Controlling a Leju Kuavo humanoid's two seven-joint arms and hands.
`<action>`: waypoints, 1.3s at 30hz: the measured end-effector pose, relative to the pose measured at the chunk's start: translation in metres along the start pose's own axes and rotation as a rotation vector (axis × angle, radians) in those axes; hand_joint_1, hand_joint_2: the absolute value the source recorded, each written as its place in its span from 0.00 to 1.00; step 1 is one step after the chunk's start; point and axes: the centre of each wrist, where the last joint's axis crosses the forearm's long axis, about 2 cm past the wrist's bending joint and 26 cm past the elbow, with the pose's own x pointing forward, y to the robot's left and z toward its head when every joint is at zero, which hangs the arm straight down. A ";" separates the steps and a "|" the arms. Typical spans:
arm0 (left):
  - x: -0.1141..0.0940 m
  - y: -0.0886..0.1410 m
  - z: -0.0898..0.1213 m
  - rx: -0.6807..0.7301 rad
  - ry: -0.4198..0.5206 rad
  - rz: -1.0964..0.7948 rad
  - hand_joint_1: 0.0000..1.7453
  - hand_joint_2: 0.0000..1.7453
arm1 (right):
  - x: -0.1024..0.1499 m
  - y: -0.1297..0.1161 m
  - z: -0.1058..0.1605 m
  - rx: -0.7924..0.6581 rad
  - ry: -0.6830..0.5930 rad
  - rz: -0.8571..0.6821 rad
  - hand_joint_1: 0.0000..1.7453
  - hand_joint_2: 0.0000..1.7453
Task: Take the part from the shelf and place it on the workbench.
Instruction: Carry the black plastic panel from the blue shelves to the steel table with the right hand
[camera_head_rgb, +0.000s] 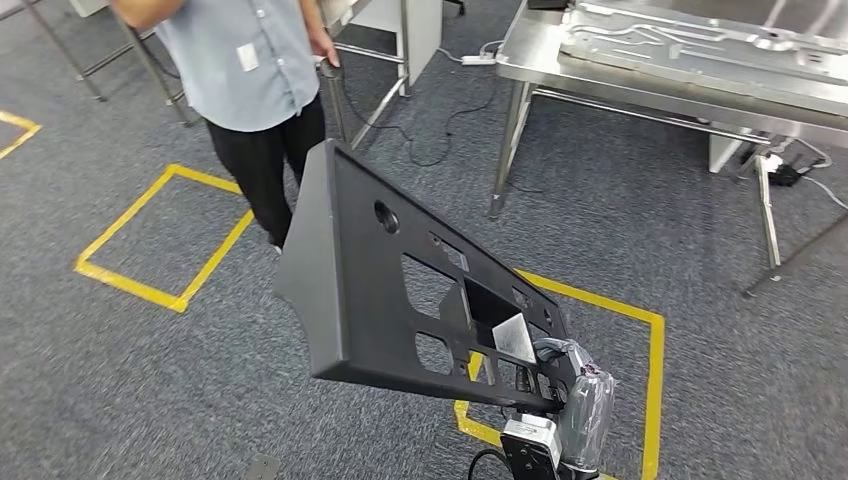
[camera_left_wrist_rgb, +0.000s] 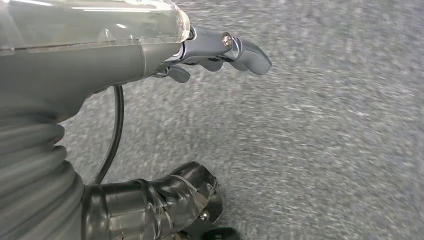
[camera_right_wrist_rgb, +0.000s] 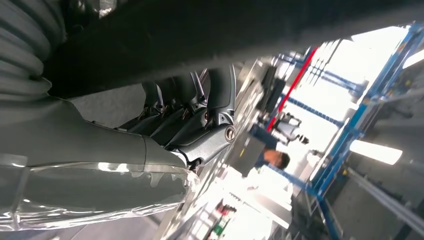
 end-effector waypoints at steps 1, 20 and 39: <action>0.000 0.000 0.000 0.000 0.000 0.000 0.00 1.00 | 0.000 0.000 0.000 0.000 0.000 0.000 1.00 1.00; 0.001 0.001 -0.001 -0.005 -0.006 -0.003 0.00 1.00 | -0.002 -0.001 0.000 0.005 -0.007 0.007 1.00 1.00; 0.000 0.001 -0.001 -0.034 -0.032 0.010 0.00 1.00 | 0.001 0.003 -0.003 0.051 -0.058 0.067 1.00 1.00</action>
